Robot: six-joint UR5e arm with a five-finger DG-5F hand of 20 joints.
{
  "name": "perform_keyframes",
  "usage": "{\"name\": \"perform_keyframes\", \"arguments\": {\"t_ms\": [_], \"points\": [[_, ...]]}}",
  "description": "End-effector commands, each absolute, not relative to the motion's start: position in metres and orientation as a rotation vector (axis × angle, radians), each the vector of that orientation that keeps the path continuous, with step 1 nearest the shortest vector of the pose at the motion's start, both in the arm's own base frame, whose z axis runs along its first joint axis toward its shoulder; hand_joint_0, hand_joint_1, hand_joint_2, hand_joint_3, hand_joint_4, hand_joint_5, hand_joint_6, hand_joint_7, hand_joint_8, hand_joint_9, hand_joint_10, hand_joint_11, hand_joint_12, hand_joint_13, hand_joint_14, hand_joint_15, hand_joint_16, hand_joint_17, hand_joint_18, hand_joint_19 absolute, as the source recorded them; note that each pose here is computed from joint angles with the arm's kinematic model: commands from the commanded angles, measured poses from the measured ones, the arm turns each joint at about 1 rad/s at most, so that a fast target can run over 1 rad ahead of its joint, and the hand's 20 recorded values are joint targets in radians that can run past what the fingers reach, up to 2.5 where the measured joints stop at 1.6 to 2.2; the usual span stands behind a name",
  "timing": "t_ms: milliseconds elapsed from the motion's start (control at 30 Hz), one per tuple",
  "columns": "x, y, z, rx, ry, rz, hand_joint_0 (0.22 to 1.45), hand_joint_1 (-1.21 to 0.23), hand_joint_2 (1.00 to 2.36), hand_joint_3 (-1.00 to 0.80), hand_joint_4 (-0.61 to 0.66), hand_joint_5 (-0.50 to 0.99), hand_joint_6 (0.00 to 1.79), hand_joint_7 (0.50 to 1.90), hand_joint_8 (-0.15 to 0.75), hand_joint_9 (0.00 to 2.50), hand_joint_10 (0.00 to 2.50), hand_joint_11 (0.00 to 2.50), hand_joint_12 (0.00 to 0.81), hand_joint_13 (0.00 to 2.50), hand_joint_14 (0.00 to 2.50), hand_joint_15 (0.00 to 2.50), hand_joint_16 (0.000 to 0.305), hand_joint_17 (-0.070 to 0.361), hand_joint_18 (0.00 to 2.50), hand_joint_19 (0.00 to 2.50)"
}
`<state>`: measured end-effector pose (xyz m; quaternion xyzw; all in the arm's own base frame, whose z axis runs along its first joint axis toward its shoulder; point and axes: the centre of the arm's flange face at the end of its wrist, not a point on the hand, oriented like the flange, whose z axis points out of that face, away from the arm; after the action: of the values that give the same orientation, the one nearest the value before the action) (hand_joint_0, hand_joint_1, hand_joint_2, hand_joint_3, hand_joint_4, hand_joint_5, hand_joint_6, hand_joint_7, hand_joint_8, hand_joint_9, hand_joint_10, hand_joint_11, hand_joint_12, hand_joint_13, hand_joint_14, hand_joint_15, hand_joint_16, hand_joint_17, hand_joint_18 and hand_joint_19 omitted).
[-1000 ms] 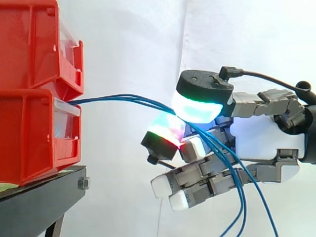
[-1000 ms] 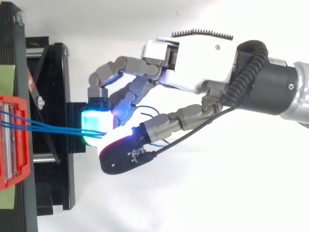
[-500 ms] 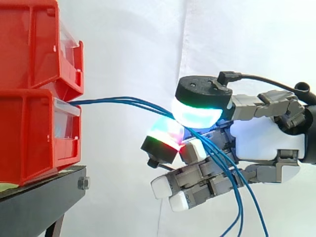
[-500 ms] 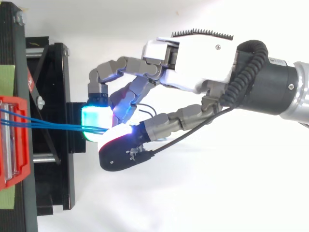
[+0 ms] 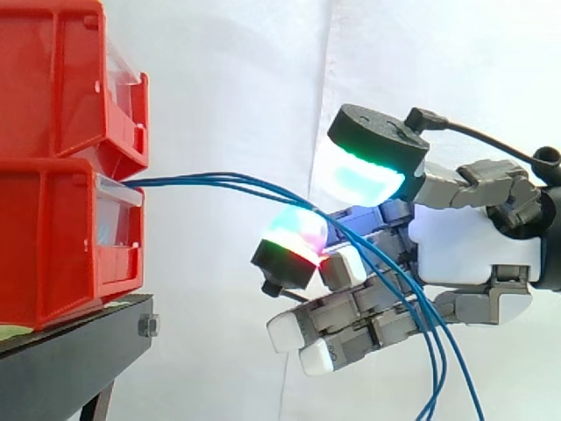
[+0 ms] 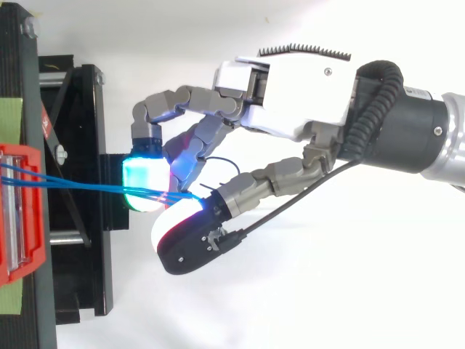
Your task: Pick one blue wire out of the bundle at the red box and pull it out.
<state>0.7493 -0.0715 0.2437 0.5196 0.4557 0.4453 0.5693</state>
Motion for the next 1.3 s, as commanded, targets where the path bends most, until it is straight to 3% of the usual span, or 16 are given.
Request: {"name": "perform_keyframes", "arguments": {"t_ms": [0,100,167,367,467,633,767,933,1067,1267], "points": [[0.7493,-0.0715,0.2439,1.219,1.070,1.044,0.59,-0.78,1.01,-0.40,0.22,-0.09,0.75,1.22,0.277,1.12,0.03,0.82,0.377,0.69,0.02,0.42,0.057,0.129,0.53,0.41],[0.7490,-0.0715,0.2436,1.222,1.072,1.044,0.60,-0.78,1.01,-0.31,0.20,-0.12,0.83,1.17,0.287,1.13,0.03,0.86,0.380,0.70,0.02,0.41,0.057,0.129,0.54,0.40],[0.7490,-0.0715,0.2436,1.223,1.071,1.045,0.60,-0.80,1.02,-0.26,0.16,-0.12,0.84,1.23,0.285,1.12,0.03,0.87,0.380,0.70,0.02,0.43,0.057,0.129,0.54,0.40],[0.7490,-0.0715,0.2436,1.223,1.071,1.045,0.62,-0.87,1.02,-0.23,0.13,-0.16,0.89,1.15,0.290,1.06,0.03,0.92,0.385,0.69,0.02,0.42,0.058,0.131,0.54,0.38],[0.7491,-0.0717,0.2425,1.223,1.072,1.042,0.64,-0.91,1.01,-0.32,0.16,-0.16,0.88,1.11,0.285,1.12,0.03,1.09,0.378,0.66,0.02,0.42,0.058,0.131,0.54,0.36],[0.7490,-0.0717,0.2436,1.223,1.070,1.044,0.65,-0.94,1.00,-0.50,0.22,-0.16,0.87,1.10,0.277,1.11,0.02,1.05,0.377,0.66,0.02,0.41,0.058,0.130,0.53,0.35],[0.7488,-0.0717,0.2435,1.224,1.071,1.043,0.59,-0.89,1.00,-0.50,0.22,-0.14,0.86,1.13,0.279,1.11,0.02,0.98,0.377,0.66,0.02,0.41,0.058,0.130,0.53,0.38],[0.7490,-0.0717,0.2436,1.221,1.071,1.041,0.55,-0.71,1.00,-0.50,0.19,-0.12,0.84,1.17,0.284,1.18,0.02,0.92,0.381,0.70,0.02,0.41,0.058,0.131,0.54,0.41],[0.7488,-0.0717,0.2435,1.225,1.070,1.044,0.59,-0.71,1.01,-0.38,0.16,-0.11,0.85,1.22,0.281,1.19,0.03,0.93,0.376,0.71,0.02,0.42,0.057,0.127,0.55,0.42],[0.7489,-0.0717,0.2423,1.227,1.071,1.044,0.64,-0.87,1.02,-0.23,0.09,-0.14,0.89,1.25,0.290,1.16,0.03,0.97,0.377,0.71,0.02,0.42,0.057,0.127,0.56,0.39]]}}
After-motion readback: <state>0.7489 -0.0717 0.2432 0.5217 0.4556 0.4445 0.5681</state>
